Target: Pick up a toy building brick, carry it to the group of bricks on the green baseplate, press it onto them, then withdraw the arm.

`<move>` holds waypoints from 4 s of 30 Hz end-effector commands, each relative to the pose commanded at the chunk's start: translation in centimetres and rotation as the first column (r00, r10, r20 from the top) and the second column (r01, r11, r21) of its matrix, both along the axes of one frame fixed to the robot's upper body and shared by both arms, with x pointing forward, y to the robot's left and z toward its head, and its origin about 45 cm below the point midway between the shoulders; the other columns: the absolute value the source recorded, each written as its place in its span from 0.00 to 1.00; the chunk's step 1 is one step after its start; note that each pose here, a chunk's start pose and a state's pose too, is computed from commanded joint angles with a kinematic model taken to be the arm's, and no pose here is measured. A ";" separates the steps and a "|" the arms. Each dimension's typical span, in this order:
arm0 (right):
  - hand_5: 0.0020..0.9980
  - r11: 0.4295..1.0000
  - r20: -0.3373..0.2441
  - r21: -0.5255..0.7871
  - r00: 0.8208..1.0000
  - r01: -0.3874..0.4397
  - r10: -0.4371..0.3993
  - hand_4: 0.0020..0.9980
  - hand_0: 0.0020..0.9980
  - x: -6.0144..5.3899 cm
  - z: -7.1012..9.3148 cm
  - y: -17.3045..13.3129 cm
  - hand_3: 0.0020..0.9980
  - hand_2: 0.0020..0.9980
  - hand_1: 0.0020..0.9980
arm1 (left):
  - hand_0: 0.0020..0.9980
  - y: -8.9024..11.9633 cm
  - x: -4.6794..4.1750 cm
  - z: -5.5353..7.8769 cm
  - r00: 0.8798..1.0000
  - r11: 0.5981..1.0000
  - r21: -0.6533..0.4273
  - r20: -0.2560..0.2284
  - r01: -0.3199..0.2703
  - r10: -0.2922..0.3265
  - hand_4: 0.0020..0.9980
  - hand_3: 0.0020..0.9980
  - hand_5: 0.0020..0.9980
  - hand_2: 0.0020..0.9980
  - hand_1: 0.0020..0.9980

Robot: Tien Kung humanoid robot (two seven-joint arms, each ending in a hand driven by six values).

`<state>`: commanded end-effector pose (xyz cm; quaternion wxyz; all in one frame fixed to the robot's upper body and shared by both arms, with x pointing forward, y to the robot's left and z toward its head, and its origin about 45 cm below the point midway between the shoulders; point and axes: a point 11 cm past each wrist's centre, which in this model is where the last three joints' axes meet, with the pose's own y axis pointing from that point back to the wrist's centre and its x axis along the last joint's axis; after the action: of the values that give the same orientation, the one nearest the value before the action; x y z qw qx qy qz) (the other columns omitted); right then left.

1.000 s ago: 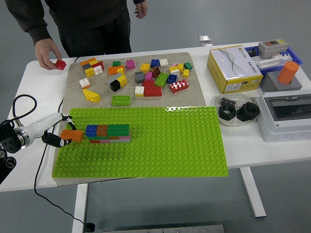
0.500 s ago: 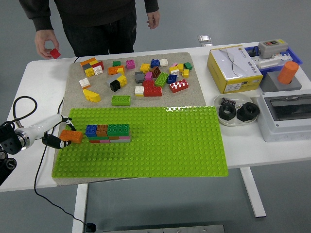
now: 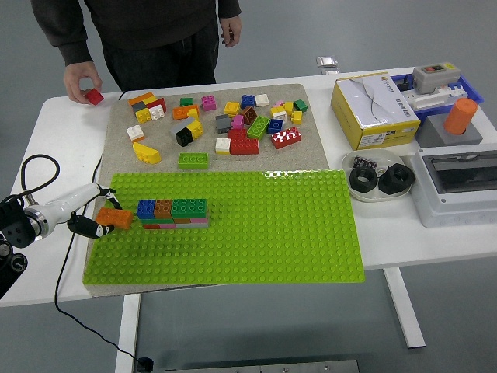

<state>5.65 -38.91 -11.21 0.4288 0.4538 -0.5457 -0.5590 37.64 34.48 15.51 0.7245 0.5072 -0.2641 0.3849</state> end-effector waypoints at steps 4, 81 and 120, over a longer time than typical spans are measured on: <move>1.00 1.000 0.001 0.000 1.000 0.001 -0.001 0.72 0.71 0.0 0.0 0.0 0.96 0.77 0.70 | 0.98 0.0 0.01 0.0 1.000 1.000 -0.006 0.003 -0.001 0.001 0.77 0.53 0.00 0.90 0.94; 1.00 1.000 0.004 -0.004 1.000 -0.008 0.008 0.73 0.71 0.2 0.1 -0.1 0.95 0.76 0.69 | 1.00 0.5 0.27 0.2 1.000 1.000 -0.013 -0.004 -0.002 0.002 0.58 0.53 0.00 0.94 0.97; 1.00 1.000 -0.005 -0.008 1.000 -0.005 0.005 0.73 0.71 -0.4 0.0 -0.4 0.95 0.76 0.70 | 0.98 2.1 0.89 3.3 0.998 0.998 -0.031 0.038 -0.058 0.059 0.72 0.50 0.00 0.91 0.95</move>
<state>5.28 -39.26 -11.18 0.4333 0.4521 -0.5458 -0.5567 38.53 36.58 18.85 0.7153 0.4962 -0.2573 0.4195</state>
